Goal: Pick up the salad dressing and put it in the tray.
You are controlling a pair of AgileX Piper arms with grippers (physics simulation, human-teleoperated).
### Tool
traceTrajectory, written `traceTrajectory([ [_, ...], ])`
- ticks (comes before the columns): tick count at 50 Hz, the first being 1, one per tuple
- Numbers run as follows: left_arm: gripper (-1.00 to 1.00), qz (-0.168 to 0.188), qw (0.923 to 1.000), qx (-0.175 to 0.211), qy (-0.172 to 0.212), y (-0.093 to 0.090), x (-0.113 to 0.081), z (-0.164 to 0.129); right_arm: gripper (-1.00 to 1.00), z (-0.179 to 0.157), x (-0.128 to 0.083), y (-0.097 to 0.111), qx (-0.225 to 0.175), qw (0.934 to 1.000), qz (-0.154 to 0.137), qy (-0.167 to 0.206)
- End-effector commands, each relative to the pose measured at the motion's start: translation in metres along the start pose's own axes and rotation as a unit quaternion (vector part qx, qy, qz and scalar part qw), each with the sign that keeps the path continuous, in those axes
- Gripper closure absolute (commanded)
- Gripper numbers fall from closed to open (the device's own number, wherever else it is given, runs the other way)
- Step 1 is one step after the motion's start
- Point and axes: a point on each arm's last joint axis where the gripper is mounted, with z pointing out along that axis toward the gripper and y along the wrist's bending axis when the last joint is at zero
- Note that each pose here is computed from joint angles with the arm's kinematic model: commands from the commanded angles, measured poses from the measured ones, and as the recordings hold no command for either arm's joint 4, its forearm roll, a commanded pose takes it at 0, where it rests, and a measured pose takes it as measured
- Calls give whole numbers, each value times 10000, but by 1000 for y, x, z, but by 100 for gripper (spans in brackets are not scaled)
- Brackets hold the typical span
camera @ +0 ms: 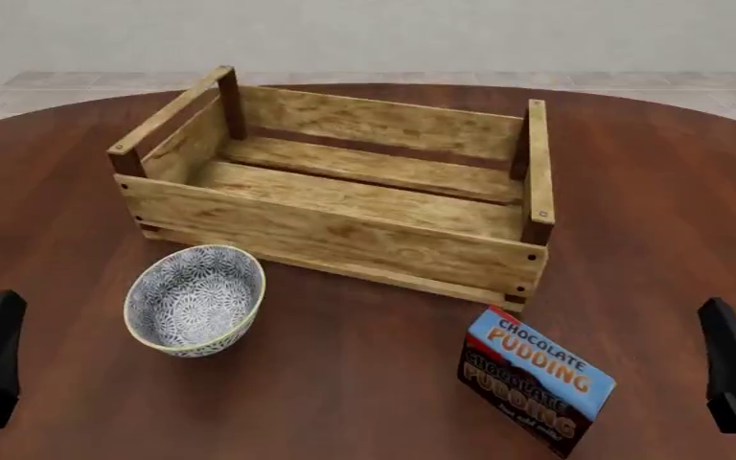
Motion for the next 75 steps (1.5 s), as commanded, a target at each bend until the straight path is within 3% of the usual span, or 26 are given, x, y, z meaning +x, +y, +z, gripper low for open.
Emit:
traceTrajectory([
  [1, -100, 217, 9996, 17, 199, 0, 5, 1, -100, -1, 0, 1, -65, 10000, -21, -18],
  [20, -100, 205, 9997, 79, 109, -1, -6, -1, -100, -1, 0, 1, -89, 10000, 31, -17],
  [30, -100, 220, 9991, -1, 351, -1, -22, -4, -100, -1, -1, 1, -127, 9999, 26, -25],
  [47, -100, 526, 9975, -277, 394, 1, -43, -9, -100, -1, 0, 2, -146, 9999, 36, -32],
  [61, -100, 449, 9966, -501, 482, 1, -70, -18, -100, -1, -1, 1, -85, 9998, 146, -66],
  [75, -100, 475, 9928, -885, 655, 2, -73, -21, -100, -1, -1, 1, -73, 9998, 190, -66],
])
